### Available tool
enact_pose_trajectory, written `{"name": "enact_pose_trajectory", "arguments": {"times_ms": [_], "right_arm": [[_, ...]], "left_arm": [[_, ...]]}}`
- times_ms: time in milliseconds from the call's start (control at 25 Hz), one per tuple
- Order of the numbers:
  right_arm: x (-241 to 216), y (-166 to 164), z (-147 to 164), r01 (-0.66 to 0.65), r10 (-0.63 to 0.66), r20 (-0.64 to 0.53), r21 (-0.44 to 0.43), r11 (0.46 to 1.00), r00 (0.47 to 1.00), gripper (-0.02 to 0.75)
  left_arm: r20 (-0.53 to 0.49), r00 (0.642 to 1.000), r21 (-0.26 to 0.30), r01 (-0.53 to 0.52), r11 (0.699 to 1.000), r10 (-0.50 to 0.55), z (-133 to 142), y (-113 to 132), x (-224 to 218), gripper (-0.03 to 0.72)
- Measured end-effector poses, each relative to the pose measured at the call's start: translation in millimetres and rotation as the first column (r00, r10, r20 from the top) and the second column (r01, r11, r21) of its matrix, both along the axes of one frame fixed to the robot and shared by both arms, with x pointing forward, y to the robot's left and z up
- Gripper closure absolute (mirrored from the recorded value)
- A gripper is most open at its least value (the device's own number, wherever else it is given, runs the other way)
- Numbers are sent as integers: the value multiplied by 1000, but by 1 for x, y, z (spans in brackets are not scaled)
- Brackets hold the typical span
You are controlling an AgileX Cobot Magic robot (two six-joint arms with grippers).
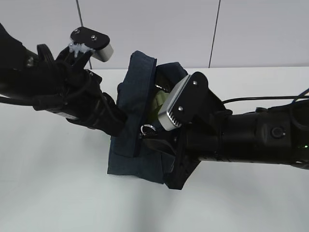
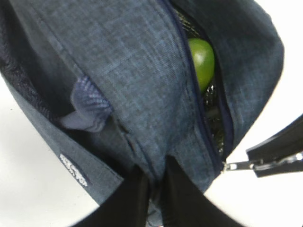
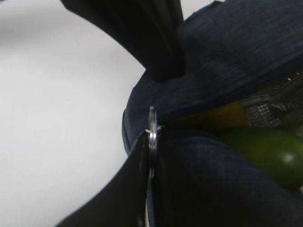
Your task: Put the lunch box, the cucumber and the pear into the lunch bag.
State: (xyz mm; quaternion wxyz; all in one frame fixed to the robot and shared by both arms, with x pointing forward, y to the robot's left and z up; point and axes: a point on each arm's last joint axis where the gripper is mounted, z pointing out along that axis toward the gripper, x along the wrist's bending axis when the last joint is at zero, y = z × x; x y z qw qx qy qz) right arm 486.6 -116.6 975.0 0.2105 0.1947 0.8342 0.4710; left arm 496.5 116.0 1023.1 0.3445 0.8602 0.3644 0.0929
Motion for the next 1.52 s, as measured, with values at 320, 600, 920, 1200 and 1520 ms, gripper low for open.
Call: {"name": "enact_pose_trajectory", "arguments": {"times_ms": [320, 600, 920, 1200, 1520], "right_arm": [[-7, -8, 25, 28, -28, 71, 5, 1000, 997, 738], [-9, -10, 29, 28, -28, 82, 9, 1000, 996, 738], [-9, -10, 30, 28, -28, 84, 10, 1000, 996, 738], [-9, -10, 30, 28, -28, 84, 10, 1000, 996, 738], [-9, -10, 30, 34, -35, 74, 19, 999, 997, 738]], "left_arm": [[-12, 1000, -11, -2, 1000, 2, 0, -1, -1, 685], [-11, 1000, -14, 3, 1000, -3, 2, -1, -3, 685], [-41, 999, -13, 34, 999, -34, 9, 1, -12, 641], [-95, 993, 3, 68, 998, -67, 8, 2, -18, 484], [-121, 990, -1, 75, 997, -75, 8, 2, -21, 410]]}}
